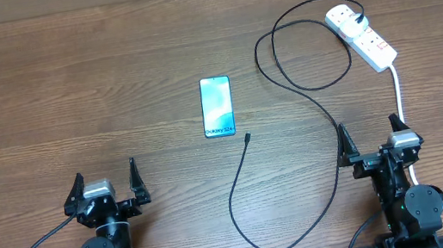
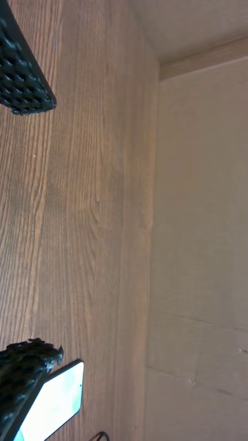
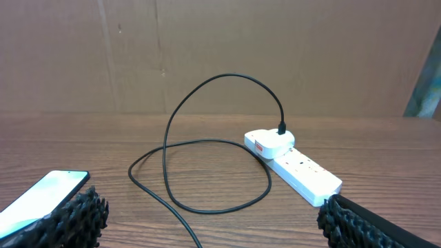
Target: Plug charger to phone and switch on socket
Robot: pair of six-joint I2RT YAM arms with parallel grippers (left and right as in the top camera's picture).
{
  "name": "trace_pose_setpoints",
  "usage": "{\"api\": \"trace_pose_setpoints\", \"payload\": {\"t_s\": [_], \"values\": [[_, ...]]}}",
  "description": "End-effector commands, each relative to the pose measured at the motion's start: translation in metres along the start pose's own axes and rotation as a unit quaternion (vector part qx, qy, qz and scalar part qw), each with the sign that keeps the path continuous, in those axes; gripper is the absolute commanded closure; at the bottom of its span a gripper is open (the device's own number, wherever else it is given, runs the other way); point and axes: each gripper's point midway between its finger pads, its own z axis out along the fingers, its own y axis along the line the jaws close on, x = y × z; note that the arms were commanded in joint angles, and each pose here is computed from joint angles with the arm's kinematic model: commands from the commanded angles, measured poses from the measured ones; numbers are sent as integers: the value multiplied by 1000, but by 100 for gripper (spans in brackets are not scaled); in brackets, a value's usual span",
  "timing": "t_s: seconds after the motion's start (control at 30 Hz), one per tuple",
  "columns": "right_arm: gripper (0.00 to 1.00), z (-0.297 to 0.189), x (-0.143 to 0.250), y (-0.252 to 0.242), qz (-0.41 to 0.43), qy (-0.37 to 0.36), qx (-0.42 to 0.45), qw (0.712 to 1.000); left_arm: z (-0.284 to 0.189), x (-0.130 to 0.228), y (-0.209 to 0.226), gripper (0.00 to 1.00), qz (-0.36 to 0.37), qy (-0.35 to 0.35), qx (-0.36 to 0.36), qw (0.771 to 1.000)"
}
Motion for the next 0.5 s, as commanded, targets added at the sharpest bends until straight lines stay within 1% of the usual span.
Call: {"api": "trace_pose_setpoints", "payload": {"t_s": [0.0, 0.1, 0.17, 0.3, 0.43, 0.47], "values": [[0, 0, 1, -3, 2, -3, 6, 1000, 0, 0, 1, 0, -8, -3, -1, 1000], [0, 0, 1, -3, 2, -3, 6, 1000, 0, 0, -1, 0, -13, -3, 5, 1000], [0, 0, 1, -3, 2, -3, 6, 1000, 0, 2, -13, 0, -33, 2, 39, 999], [0, 0, 1, -3, 2, -3, 6, 1000, -6, -1, -43, 0, -113, 9, 128, 985], [0, 0, 1, -3, 2, -3, 6, 1000, -10, -7, -57, 0, -172, 14, 170, 970], [0, 0, 1, -3, 2, -3, 6, 1000, -12, -12, -62, 1, -194, 11, 186, 963]]}}
